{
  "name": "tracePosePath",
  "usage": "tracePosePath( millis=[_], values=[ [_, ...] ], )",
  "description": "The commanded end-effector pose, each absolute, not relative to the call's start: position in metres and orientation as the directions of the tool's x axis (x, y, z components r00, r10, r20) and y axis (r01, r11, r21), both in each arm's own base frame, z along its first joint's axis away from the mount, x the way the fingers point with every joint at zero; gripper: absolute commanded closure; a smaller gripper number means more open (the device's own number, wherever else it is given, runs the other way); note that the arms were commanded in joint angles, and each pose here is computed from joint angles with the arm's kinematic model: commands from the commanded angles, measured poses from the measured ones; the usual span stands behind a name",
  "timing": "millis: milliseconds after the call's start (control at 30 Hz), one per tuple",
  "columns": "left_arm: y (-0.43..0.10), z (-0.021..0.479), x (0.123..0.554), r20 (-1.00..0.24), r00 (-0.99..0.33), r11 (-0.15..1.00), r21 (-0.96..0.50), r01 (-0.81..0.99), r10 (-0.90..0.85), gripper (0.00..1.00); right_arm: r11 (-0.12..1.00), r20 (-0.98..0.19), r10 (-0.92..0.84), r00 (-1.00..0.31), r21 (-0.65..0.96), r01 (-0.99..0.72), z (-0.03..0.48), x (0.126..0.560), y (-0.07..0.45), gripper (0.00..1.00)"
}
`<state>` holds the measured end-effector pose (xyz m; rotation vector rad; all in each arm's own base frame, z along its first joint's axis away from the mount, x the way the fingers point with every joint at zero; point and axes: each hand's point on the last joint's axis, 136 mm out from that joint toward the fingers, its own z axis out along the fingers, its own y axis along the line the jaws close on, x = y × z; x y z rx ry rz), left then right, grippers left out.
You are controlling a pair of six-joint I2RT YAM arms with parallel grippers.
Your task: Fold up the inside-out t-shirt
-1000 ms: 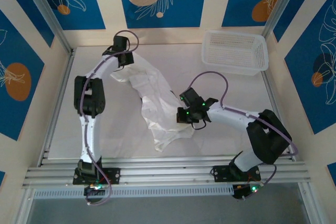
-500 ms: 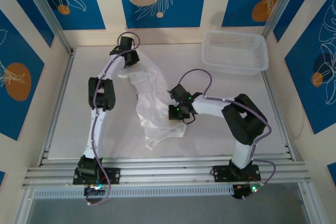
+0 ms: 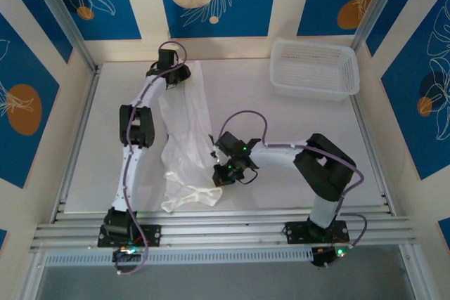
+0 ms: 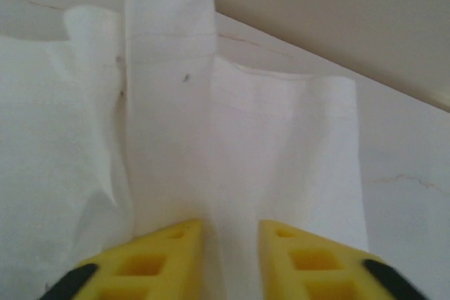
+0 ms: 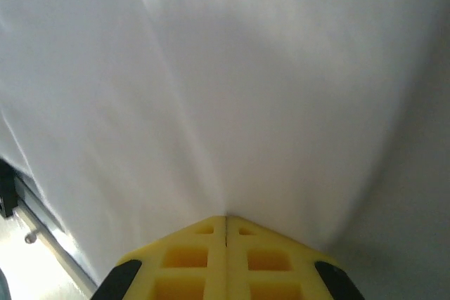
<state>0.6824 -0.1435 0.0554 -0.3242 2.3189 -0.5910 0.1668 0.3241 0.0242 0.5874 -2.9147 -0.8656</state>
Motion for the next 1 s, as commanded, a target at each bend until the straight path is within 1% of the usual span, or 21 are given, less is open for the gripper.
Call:
tracePosePath(
  millis=[0,33,100,167,233,300,433,533,600,667,767,900,967],
  values=[
    [-0.147,0.156,0.67,-0.683,-0.635,0.851,-0.52,0.076,-0.361,0.65,0.739,-0.111,-0.384,-0.917,0.559,-0.377,0.053,0.167,0.323,0.88],
    [-0.15,0.169,0.659,-0.693,-0.62,0.841,-0.533,0.095,-0.369,0.63,0.739,-0.136,-0.364,-0.921,0.559,-0.375,0.061,0.172,0.323,0.82],
    [-0.151,0.205,0.629,-0.727,-0.557,0.821,-0.555,0.132,-0.402,0.57,0.769,-0.187,-0.257,-0.948,0.554,-0.318,0.072,0.189,0.315,0.72],
    [-0.14,0.218,0.592,-0.716,-0.539,0.817,-0.57,0.085,-0.444,0.55,0.78,-0.188,-0.134,-0.973,0.586,-0.22,0.071,0.199,0.3,0.63],
    [-0.128,0.217,0.551,-0.682,-0.552,0.813,-0.582,0.012,-0.48,0.54,0.748,-0.167,-0.067,-0.984,0.644,-0.16,0.067,0.202,0.292,0.58],
    [-0.119,0.205,0.506,-0.646,-0.586,0.818,-0.573,-0.051,-0.489,0.54,0.739,-0.128,-0.05,-0.991,0.663,-0.122,0.06,0.2,0.288,0.57],
    [-0.111,0.167,0.428,-0.595,-0.661,0.852,-0.505,-0.135,-0.458,0.54,0.696,-0.052,-0.139,-0.989,0.706,-0.135,0.054,0.183,0.305,0.56],
    [-0.117,0.139,0.377,-0.557,-0.721,0.875,-0.462,-0.143,-0.412,0.54,0.657,-0.049,-0.18,-0.982,0.737,-0.157,0.052,0.179,0.321,0.56],
    [-0.126,0.121,0.346,-0.534,-0.765,0.896,-0.426,-0.124,-0.36,0.54,0.669,-0.053,-0.168,-0.984,0.728,-0.153,0.046,0.185,0.325,0.56],
    [-0.132,0.106,0.322,-0.508,-0.798,0.907,-0.406,-0.11,-0.324,0.53,0.696,-0.062,-0.141,-0.988,0.703,-0.143,0.039,0.193,0.324,0.55],
    [-0.14,0.09,0.295,-0.487,-0.824,0.906,-0.418,-0.072,-0.29,0.53,0.72,-0.083,-0.129,-0.988,0.677,-0.151,0.03,0.202,0.324,0.53],
    [-0.134,0.086,0.271,-0.496,-0.815,0.895,-0.442,-0.059,-0.299,0.52,0.747,-0.095,-0.117,-0.989,0.648,-0.15,0.019,0.21,0.324,0.49],
    [-0.125,0.088,0.262,-0.51,-0.807,0.904,-0.421,-0.07,-0.299,0.51,0.743,-0.112,-0.114,-0.987,0.65,-0.16,0.019,0.215,0.326,0.48]
  ],
)
